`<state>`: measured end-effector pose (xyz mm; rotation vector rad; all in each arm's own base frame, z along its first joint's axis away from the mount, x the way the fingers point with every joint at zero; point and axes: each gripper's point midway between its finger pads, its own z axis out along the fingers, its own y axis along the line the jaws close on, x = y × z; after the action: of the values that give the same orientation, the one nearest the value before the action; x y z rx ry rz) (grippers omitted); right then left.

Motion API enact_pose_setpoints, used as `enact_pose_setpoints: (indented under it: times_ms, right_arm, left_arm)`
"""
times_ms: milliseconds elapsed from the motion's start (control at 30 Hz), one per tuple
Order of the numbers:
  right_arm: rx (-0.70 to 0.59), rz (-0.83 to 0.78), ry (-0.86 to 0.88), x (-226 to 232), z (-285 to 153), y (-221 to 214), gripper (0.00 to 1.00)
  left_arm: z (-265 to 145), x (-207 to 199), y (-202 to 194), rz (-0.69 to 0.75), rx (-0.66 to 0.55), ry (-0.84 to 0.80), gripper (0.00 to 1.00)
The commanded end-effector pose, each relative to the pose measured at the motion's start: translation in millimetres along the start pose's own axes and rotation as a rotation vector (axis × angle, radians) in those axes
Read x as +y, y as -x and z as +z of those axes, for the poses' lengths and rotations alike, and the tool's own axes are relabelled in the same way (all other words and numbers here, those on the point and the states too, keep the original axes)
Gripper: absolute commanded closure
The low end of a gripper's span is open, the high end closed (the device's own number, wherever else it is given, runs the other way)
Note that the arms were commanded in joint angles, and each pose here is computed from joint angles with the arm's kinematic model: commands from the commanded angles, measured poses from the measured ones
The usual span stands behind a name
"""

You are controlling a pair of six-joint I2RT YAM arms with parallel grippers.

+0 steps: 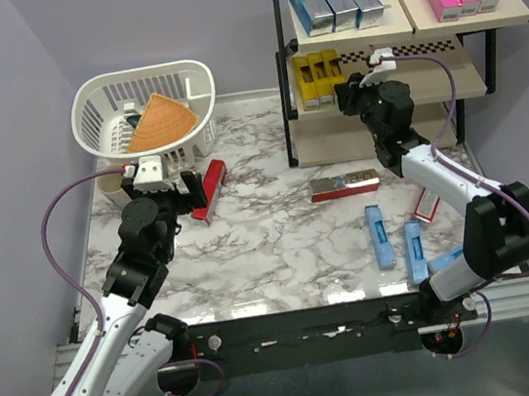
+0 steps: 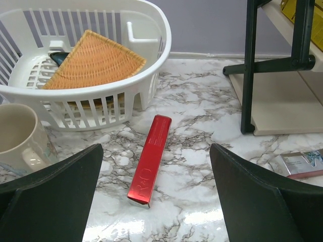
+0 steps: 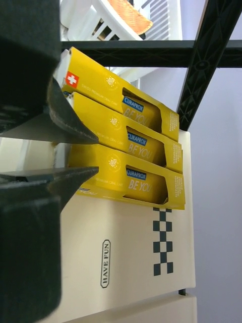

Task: Place and organize the toothpastes onto the shelf
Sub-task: Place the toothpaste on the shelf, then move the toothpaste to the center of the board.

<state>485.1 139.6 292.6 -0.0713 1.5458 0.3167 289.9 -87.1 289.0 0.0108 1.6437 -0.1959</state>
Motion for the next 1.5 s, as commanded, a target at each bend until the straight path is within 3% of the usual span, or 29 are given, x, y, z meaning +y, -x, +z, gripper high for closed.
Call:
enact_pose_setpoints:
  times_ms: [0,300,333,400,433,500,567,867,1167,1467]
  right_arm:
    - [0.008,-0.009,-0.014,-3.5,-15.4,7.4,0.65]
    - [0.042,0.029,-0.080,-10.4,-68.3,30.7,0.41]
    - [0.110,0.037,-0.093,-12.8,-78.5,10.8,0.40]
    - [0.125,0.083,-0.096,-11.9,-99.1,7.1,0.36]
    - [0.194,0.095,-0.113,-15.8,-112.9,-18.3,0.34]
    - [0.187,0.132,-0.122,-15.8,-133.9,-16.7,0.29]
    - [0.309,0.153,-0.163,-22.7,-159.8,-56.5,0.20]
    - [0.612,0.279,-0.231,-24.0,-248.5,-143.6,0.01]
    - [0.836,0.446,-0.329,-21.0,-300.8,-218.3,0.00]
    - [0.969,0.513,-0.296,-6.3,-320.3,-247.0,0.00]
  left_arm:
    - [1.0,-2.2,-0.5,-0.011,-0.006,-0.016,0.01]
    - [-2.5,-4.3,2.6,-0.020,-0.012,-0.032,0.01]
    - [-3.1,-5.1,3.3,-0.022,-0.014,-0.037,0.01]
    - [-4.4,-6.6,4.8,-0.030,-0.019,-0.047,0.01]
    - [-4.8,-7.2,5.8,-0.031,-0.021,-0.051,0.01]
    - [-5.7,-9.2,4.5,-0.037,-0.016,-0.061,0.01]
    - [-5.6,-10.3,4.4,-0.040,-0.014,-0.067,0.01]
    - [-5.5,-16.6,2.3,-0.054,-0.001,-0.098,0.01]
    - [-2.9,-17.2,-3.4,-0.050,0.017,-0.098,0.01]
    - [-2.1,-17.3,-5.0,-0.051,0.023,-0.097,0.01]
